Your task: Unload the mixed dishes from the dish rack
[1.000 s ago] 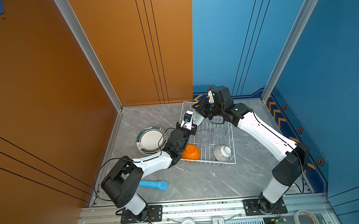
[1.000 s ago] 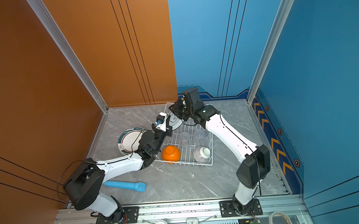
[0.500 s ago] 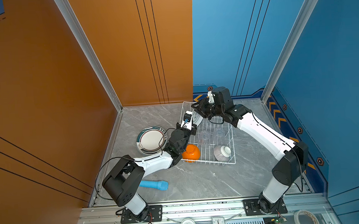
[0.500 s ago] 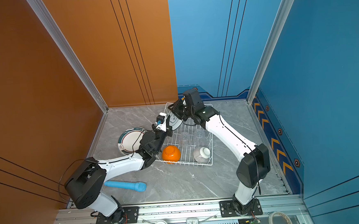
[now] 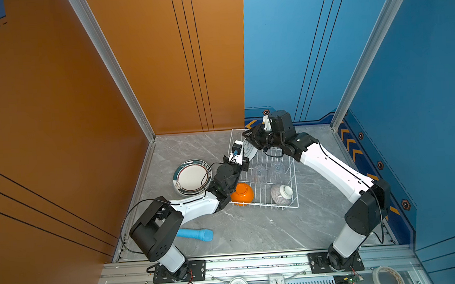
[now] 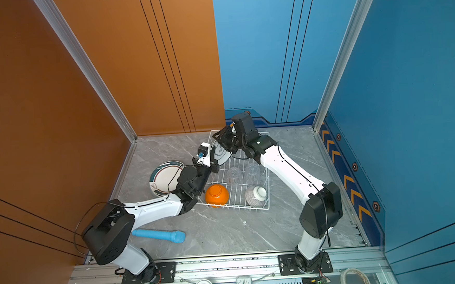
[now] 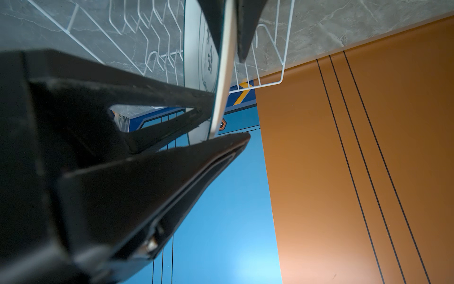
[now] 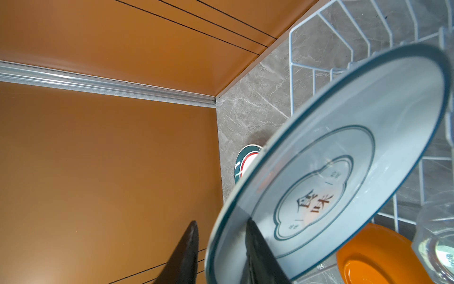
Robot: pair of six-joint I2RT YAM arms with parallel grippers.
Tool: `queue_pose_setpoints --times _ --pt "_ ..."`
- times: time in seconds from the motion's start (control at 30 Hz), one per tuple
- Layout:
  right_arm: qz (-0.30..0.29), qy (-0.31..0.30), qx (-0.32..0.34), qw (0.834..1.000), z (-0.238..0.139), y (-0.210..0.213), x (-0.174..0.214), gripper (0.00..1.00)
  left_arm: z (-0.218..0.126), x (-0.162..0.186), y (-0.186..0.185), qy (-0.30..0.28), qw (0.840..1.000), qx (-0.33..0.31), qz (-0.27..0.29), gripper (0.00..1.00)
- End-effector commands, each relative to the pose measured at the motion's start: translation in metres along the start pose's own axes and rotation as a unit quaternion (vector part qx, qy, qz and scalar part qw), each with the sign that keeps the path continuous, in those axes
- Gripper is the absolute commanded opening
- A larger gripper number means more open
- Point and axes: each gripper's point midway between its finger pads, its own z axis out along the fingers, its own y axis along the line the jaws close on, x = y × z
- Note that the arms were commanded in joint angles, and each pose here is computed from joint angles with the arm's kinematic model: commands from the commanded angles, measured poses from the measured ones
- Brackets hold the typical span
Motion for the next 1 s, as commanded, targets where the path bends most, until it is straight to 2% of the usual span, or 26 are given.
queue_pose_setpoints --times 0.0,0.97 --pt "-0.005 -0.012 -0.029 0.999 -0.0063 0.0142 -0.0063 0.34 -0.0029 -0.0285 -0.0091 -0.042 0.999 0.021 -0.022 0.0" --pt "-0.014 -0.021 -0.034 0.999 -0.0098 0.0172 -0.009 0.34 -0.0035 -0.0275 -0.0063 -0.038 0.999 0.015 -0.03 0.0"
